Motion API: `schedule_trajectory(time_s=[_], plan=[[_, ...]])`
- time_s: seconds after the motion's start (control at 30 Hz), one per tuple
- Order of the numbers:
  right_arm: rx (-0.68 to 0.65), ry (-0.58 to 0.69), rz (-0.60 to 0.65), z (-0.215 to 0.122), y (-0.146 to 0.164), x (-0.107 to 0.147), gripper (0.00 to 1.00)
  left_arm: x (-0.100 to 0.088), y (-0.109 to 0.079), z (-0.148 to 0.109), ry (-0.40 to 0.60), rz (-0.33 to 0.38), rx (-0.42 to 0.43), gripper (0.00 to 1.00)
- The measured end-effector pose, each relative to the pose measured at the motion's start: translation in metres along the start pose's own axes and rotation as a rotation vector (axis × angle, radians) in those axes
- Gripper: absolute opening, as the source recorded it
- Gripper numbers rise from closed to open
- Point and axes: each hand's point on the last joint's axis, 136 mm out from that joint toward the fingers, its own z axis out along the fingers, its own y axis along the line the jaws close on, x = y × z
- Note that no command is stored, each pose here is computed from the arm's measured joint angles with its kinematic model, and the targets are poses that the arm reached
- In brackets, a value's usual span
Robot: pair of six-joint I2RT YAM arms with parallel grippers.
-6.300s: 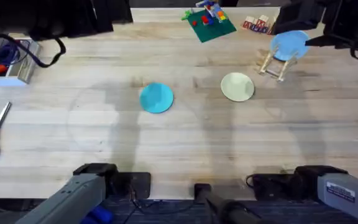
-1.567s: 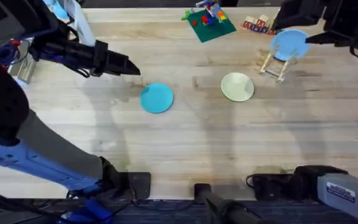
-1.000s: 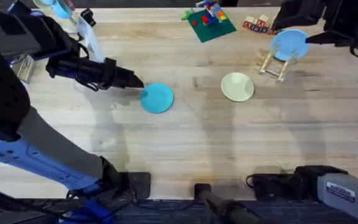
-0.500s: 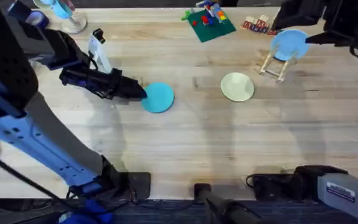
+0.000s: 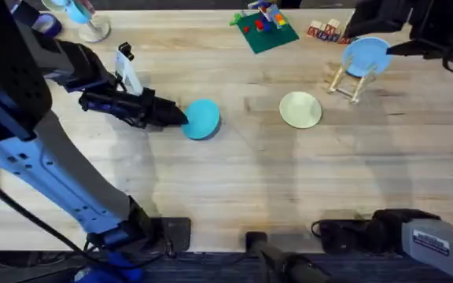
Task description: Pick up the plates from the table one by one and place each into a slot on the dish rack.
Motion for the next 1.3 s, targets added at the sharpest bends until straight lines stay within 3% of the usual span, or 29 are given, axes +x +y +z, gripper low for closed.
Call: schedule_trajectory(time_s=[0.33,0.53,0.9,1.3], plan=[[-0.02,0.03,0.092,0.0,0.003,0.007,0.996,0.0,0.0,0.0,0.0,0.0,0.0,0.04],[-0.103,0.091,0.134,0.009,0.02,0.014,0.996,0.0,0.0,0.0,0.0,0.0,0.0,0.04],[-0.219,0.347,0.067,0.066,0.083,0.058,0.996,0.0,0.0,0.0,0.0,0.0,0.0,0.041],[-0.284,0.477,-0.005,0.118,0.151,0.104,0.995,0.0,0.0,0.0,0.0,0.0,0.0,0.04]])
